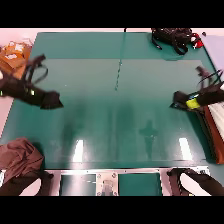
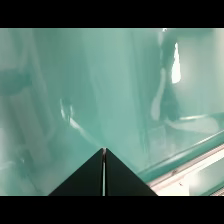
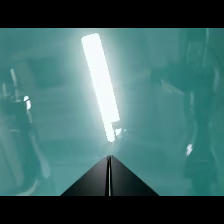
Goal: Fold the shirts.
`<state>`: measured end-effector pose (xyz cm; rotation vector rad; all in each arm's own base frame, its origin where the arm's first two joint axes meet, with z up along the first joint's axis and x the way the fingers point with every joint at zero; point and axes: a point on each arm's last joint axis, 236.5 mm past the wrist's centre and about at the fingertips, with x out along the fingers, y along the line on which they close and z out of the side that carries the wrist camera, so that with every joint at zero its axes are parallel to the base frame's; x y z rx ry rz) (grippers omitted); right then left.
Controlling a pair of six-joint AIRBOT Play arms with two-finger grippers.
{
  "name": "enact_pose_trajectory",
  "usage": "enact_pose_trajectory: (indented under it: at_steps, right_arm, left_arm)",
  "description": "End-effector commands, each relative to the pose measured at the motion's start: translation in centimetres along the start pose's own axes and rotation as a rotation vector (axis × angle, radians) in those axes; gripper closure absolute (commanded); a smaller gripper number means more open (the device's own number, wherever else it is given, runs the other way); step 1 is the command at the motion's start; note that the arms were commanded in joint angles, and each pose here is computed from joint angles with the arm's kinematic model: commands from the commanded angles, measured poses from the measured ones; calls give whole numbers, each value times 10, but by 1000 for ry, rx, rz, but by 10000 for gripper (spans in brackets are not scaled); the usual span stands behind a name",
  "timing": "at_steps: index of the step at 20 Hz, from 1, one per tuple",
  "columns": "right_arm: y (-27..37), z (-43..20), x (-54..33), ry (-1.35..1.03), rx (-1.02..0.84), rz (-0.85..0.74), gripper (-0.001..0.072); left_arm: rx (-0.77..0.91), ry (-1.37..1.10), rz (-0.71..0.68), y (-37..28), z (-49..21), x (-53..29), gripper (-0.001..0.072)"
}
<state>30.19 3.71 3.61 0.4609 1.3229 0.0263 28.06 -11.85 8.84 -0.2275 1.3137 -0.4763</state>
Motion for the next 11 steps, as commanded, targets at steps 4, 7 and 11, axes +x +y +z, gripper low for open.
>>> enact_pose_trajectory:
  at_steps: [4, 7, 11]
  right_arm:
    - [53, -51, 30, 37, -176, 83, 699]
    - [55, -53, 30, 40, -184, 85, 699]
    - [55, -53, 30, 40, -184, 85, 699]
  left_arm:
    - [-27, 41, 54, 19, -50, 18, 686]
    - [-27, 28, 55, 20, -47, 18, 686]
    - [-26, 28, 55, 20, -47, 18, 686]
